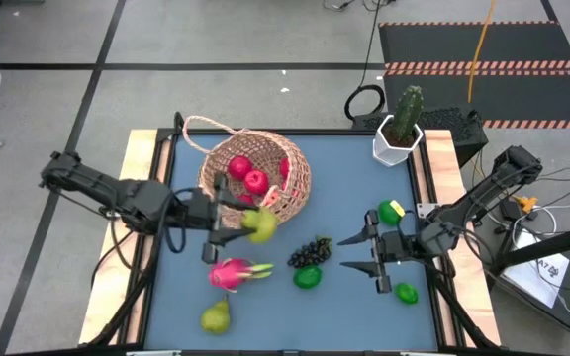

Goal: Build produce basket
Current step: Put the green pear into the basket

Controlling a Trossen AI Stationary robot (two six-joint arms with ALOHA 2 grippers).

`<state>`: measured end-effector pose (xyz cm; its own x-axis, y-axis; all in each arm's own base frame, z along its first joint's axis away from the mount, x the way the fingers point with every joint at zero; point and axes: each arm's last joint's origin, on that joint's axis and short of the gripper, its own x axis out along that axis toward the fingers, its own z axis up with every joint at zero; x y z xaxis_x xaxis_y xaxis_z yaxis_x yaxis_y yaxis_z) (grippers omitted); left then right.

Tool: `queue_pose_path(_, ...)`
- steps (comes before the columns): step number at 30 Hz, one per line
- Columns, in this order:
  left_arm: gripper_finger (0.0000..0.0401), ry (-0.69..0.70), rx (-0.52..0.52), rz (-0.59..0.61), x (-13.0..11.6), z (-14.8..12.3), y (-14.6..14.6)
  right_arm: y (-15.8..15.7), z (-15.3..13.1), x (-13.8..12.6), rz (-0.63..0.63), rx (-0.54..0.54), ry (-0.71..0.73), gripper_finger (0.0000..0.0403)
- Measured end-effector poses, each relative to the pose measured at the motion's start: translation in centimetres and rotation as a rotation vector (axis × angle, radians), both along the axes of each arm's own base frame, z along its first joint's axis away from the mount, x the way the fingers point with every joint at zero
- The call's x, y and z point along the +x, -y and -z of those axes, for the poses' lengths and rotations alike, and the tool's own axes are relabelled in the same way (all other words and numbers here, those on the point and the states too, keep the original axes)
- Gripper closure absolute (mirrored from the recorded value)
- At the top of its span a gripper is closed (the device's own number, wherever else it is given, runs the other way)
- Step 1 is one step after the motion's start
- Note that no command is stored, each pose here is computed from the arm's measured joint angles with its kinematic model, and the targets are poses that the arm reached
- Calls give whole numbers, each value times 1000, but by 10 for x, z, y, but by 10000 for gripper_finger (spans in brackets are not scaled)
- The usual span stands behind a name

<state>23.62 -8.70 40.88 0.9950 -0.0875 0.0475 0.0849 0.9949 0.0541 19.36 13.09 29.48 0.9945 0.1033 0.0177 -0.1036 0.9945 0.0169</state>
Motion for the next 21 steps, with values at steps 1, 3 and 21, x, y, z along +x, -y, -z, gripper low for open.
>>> queue_pose_path(1,190,-10,5,-17,-5,-1,-3,0,0,0,0,2,3,206)
queue_pose_path(3,190,-31,11,-60,-14,-3,-7,0,-1,0,-1,4,7,206)
queue_pose_path(21,190,-15,-1,-296,-43,-16,-26,0,0,0,-3,-18,5,206)
